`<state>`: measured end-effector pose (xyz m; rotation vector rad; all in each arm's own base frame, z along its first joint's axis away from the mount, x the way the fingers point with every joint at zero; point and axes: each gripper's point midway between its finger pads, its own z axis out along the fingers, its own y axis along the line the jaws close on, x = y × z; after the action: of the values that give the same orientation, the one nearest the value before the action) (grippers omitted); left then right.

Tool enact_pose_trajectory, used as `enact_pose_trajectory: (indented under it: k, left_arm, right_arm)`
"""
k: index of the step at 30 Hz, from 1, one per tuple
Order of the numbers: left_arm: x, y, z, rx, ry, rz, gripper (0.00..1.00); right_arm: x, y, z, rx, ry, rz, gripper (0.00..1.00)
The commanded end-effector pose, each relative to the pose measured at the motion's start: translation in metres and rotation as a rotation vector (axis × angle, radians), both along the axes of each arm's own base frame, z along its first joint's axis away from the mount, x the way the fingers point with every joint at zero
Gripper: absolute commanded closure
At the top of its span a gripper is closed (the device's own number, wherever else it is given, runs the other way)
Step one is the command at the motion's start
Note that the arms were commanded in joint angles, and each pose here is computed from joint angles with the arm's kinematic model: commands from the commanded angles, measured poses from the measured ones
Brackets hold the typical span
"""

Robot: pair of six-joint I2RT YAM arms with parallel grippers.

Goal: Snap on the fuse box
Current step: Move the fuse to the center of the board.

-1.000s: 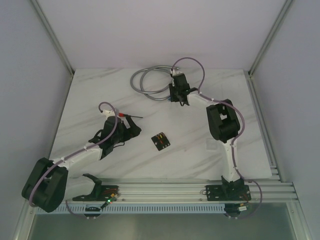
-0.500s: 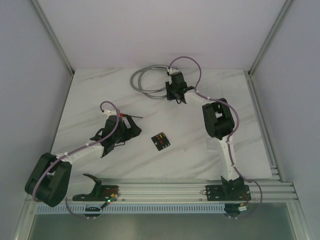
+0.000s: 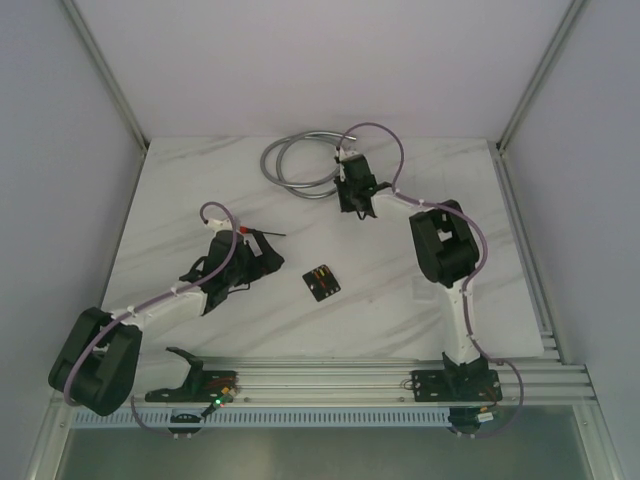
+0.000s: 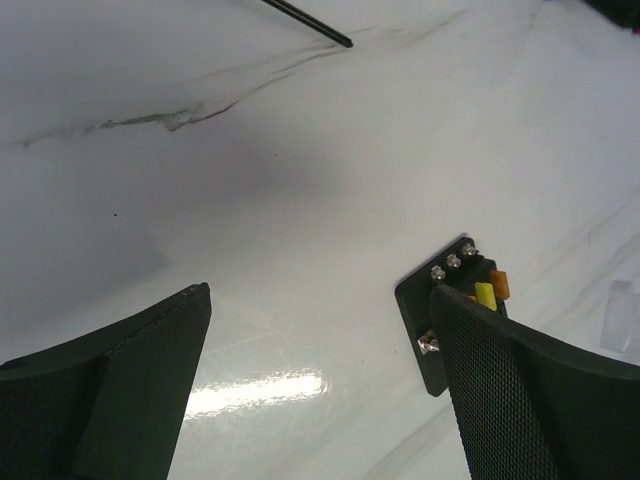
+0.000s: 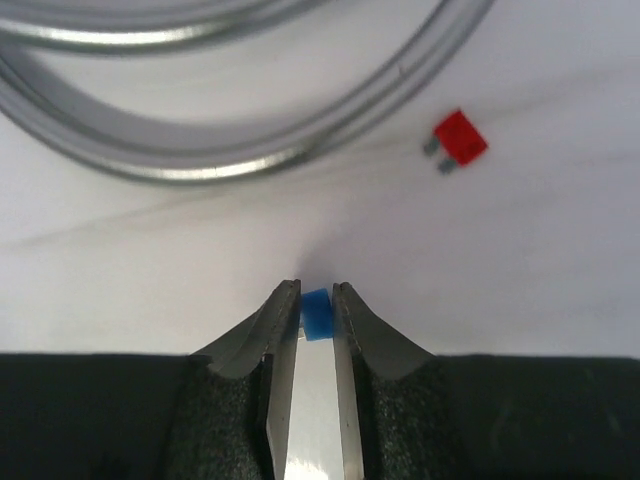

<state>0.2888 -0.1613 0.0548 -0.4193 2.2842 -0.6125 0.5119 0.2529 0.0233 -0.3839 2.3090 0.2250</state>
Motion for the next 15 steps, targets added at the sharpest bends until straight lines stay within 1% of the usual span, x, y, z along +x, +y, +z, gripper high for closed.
enact_pose_trajectory:
  k: [1,7,12,15]
  left_arm:
    - [0.005,-0.003,0.018,-0.04,-0.054,0.001,0.0]
    - [0.003,-0.003,0.026,-0.061,-0.077,0.002,0.0]
    - [0.0,-0.005,0.03,-0.084,-0.081,-0.005,0.0]
    - [-0.002,-0.007,0.032,-0.095,-0.084,-0.013,0.0]
  right_arm:
    - [-0.053,-0.03,-0.031,-0.15,0.129,0.008,0.75]
    - [-0.114,-0.054,-0.043,-0.222,0.239,0.023,0.79]
    - [-0.163,-0.065,-0.038,-0.222,0.336,-0.015,0.79]
    - [-0.186,-0.067,-0.032,-0.221,0.374,-0.026,0.77]
